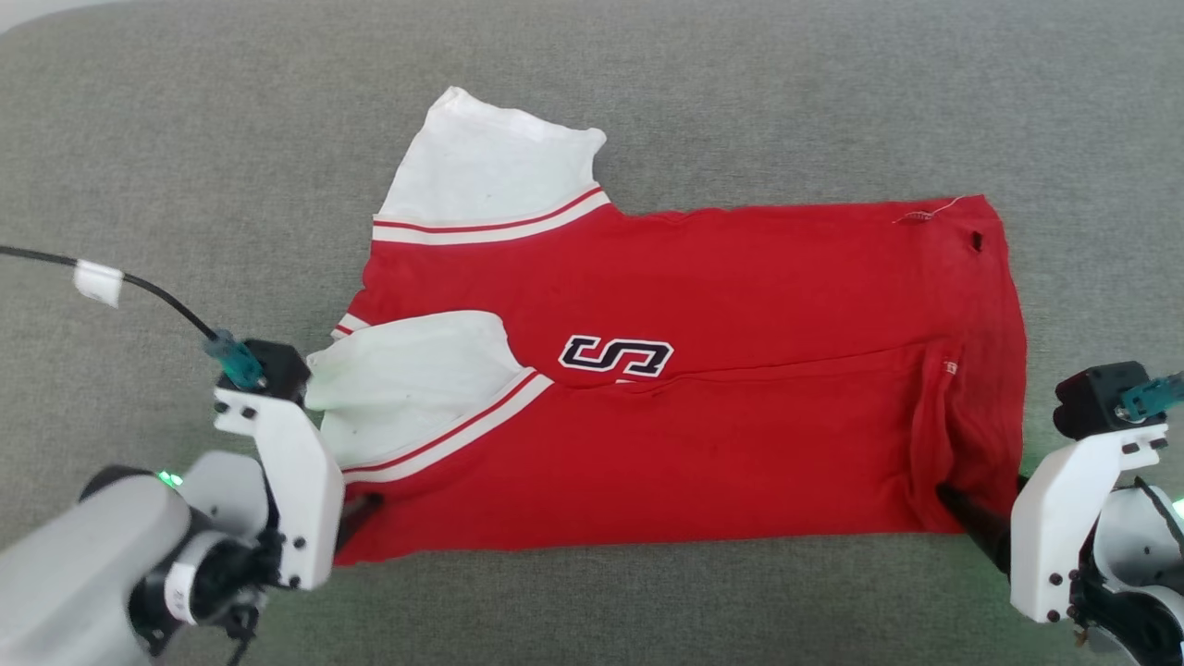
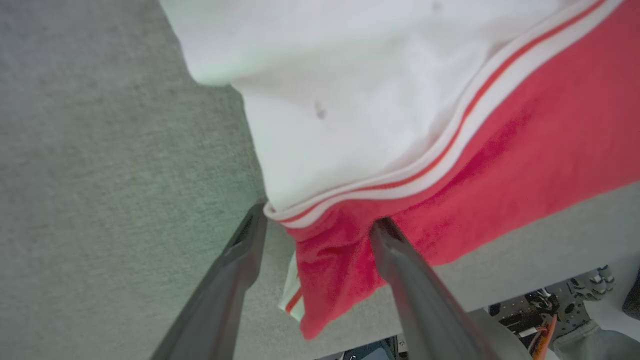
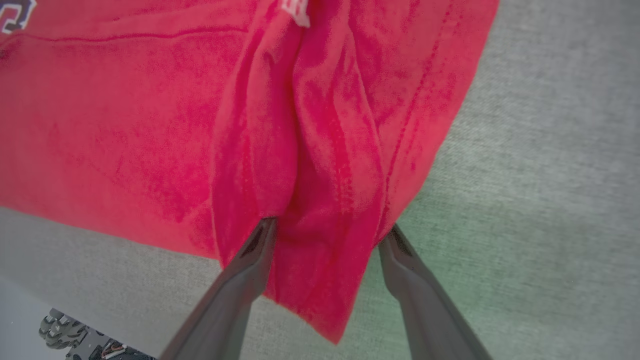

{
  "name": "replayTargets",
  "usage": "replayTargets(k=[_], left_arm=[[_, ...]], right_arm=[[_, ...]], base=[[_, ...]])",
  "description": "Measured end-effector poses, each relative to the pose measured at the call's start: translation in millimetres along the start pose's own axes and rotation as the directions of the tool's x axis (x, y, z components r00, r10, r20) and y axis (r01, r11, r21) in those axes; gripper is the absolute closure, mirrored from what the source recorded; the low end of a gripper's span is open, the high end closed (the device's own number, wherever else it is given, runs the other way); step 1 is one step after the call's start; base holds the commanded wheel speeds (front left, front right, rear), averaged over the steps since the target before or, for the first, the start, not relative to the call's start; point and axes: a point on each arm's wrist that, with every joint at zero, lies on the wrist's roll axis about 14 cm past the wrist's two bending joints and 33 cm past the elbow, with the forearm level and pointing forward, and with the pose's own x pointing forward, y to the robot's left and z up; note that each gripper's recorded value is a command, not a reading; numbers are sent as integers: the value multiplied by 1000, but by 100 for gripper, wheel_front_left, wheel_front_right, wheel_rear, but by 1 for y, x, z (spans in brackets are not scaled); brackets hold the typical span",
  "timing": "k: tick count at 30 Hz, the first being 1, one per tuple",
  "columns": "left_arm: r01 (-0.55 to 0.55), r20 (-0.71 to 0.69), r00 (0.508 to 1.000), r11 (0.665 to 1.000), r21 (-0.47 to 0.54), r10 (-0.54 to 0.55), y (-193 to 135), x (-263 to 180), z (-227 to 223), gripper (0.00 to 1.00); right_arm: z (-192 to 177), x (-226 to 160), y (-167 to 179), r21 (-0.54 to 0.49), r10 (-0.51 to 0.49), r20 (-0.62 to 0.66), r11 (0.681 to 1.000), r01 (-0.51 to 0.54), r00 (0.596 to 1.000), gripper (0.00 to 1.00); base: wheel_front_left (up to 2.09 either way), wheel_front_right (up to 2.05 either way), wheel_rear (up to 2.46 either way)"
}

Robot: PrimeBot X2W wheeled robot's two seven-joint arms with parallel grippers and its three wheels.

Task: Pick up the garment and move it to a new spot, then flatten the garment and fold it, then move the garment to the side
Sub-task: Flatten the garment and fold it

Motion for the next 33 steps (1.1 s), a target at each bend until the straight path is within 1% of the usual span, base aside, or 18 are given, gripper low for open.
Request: replayTargets(k=[3,7,8,10,13,15,17,20,22,23,25,27,28,33], left_arm=[[-14,46,999,1000,-3,14,5,-5,16,0],[-41,146,988,999,11,39,13,-21,52,0],[-53,203,978,998,33,45,14,-30,72,0],[-63,260,965,996,69,43,13,-39,94,0],[-58,336,942,991,119,15,6,-48,127,0],[-61,378,926,986,154,-2,2,-51,148,0],[-77,410,912,980,182,-5,3,-51,167,0],[-84,443,896,975,205,-16,3,-47,193,0],[-85,455,890,972,218,-24,2,-42,209,0],[-87,459,888,972,218,-24,3,-38,216,0],[-79,458,888,972,221,-32,1,-29,229,0],[-81,452,891,968,237,-36,-1,-17,239,0],[-76,446,894,967,242,-41,-3,-11,244,0],[-68,396,917,961,267,-45,-10,23,257,0]], right_arm=[[6,-3,-4,-3,-17,41,1000,17,999,0],[25,-17,-11,-14,-50,153,999,52,987,0],[38,-27,-12,2,-57,233,998,58,971,0],[51,-37,-11,11,-61,315,998,60,947,0],[77,-56,-13,35,-82,462,997,74,883,0],[90,-69,-15,46,-104,547,995,94,831,0],[105,-82,-17,70,-126,633,992,105,764,0],[128,-106,-19,90,-152,757,987,129,635,0],[136,-119,-22,95,-168,811,983,158,561,0],[138,-122,-22,98,-171,827,982,162,535,0],[139,-125,-24,109,-180,849,980,169,496,0],[138,-128,-29,128,-199,861,976,177,469,0],[137,-128,-31,135,-206,863,974,183,462,0],[128,-119,-44,165,-246,844,964,206,476,0]], base=[[0,0,0],[0,0,0],[0,0,0],[0,0,0],[0,0,0],[0,0,0],[0,0,0],[0,0,0],[0,0,0],[0,0,0],[0,0,0],[0,0,0],[0,0,0],[0,0,0]])
